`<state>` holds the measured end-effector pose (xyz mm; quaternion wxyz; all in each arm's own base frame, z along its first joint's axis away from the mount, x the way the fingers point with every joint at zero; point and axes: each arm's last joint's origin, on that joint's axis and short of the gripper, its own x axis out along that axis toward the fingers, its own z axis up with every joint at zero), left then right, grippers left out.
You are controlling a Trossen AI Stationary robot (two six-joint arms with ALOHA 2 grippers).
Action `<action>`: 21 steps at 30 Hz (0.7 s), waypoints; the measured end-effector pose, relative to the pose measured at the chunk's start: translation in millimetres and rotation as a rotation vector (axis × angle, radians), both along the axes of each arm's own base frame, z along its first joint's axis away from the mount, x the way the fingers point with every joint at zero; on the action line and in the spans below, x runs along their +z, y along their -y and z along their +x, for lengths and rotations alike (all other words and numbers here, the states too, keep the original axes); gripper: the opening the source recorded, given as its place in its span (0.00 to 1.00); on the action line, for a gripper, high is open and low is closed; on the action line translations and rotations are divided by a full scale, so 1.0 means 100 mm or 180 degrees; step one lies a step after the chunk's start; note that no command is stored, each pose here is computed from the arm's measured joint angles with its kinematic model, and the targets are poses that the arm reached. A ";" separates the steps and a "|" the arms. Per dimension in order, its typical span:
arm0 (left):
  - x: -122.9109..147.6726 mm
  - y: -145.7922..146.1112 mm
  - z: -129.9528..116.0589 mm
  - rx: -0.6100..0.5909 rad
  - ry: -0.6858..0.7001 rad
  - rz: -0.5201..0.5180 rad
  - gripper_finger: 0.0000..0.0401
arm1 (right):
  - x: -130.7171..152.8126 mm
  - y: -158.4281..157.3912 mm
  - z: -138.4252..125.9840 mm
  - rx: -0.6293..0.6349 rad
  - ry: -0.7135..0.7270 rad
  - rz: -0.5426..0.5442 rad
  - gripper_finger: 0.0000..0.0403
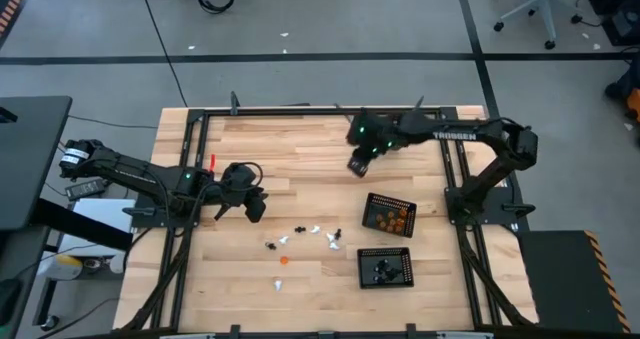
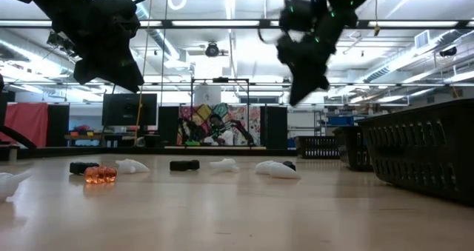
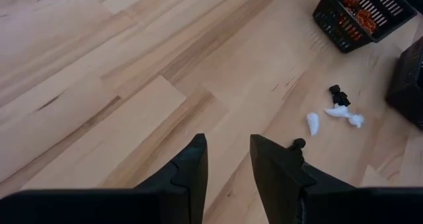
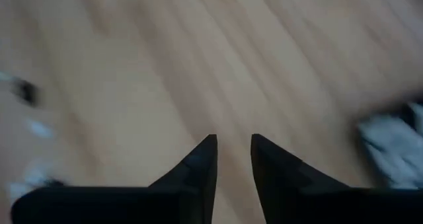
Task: Sort Halloween decoration
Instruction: Put the white ghost toy into the top black bin
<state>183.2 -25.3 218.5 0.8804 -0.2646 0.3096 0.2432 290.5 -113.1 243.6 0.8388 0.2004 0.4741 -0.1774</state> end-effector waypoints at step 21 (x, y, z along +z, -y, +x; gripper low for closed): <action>0.06 -0.03 0.06 -0.0744 -0.0063 0.0858 0.31 | -0.62 -1.61 0.89 0.0790 0.0362 0.0350 0.41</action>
